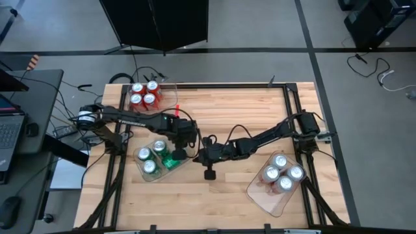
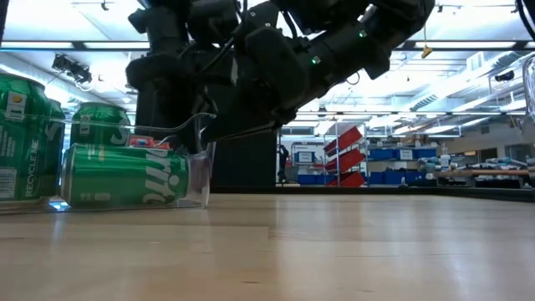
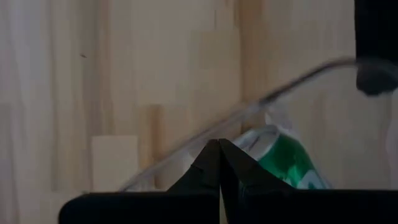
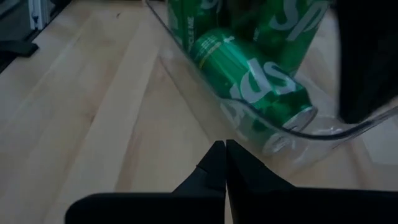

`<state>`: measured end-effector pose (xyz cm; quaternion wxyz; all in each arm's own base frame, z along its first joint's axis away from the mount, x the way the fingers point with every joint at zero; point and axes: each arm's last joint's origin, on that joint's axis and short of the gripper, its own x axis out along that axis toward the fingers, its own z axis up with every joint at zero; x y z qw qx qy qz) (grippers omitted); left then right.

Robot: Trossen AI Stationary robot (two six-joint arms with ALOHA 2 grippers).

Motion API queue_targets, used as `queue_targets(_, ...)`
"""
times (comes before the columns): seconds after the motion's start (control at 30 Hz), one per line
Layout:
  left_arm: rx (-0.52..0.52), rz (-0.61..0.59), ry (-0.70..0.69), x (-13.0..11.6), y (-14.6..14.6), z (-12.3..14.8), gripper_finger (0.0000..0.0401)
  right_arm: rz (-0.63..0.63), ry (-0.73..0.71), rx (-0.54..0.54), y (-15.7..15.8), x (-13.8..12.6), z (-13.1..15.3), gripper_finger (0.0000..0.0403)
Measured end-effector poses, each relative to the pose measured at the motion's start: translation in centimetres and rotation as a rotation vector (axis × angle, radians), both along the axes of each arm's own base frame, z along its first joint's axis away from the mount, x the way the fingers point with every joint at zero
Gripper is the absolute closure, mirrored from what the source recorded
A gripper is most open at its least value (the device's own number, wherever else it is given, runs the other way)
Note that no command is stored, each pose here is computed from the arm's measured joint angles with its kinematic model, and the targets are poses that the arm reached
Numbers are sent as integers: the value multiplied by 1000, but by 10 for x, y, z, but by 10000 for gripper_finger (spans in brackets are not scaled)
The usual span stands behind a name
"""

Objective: Sort soda cans
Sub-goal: Adjust the green soda can in the transparent bin

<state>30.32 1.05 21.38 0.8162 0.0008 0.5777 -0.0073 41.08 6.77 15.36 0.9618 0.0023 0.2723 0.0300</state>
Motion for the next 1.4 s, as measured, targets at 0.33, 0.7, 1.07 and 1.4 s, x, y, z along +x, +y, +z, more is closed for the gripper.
queue_targets(0.33,10,-41,22,-6,0,-17,401,-6,-2,-1,-3,0,0,403)
queue_targets(0.7,-16,-82,62,-5,-1,-26,401,-20,-2,0,-9,2,0,403)
queue_targets(1.07,-44,-118,132,-6,-21,-12,401,-59,-15,-12,-20,3,1,403)
queue_targets(1.4,-24,-139,155,-4,-33,5,401,-96,-13,-29,-24,3,1,403)
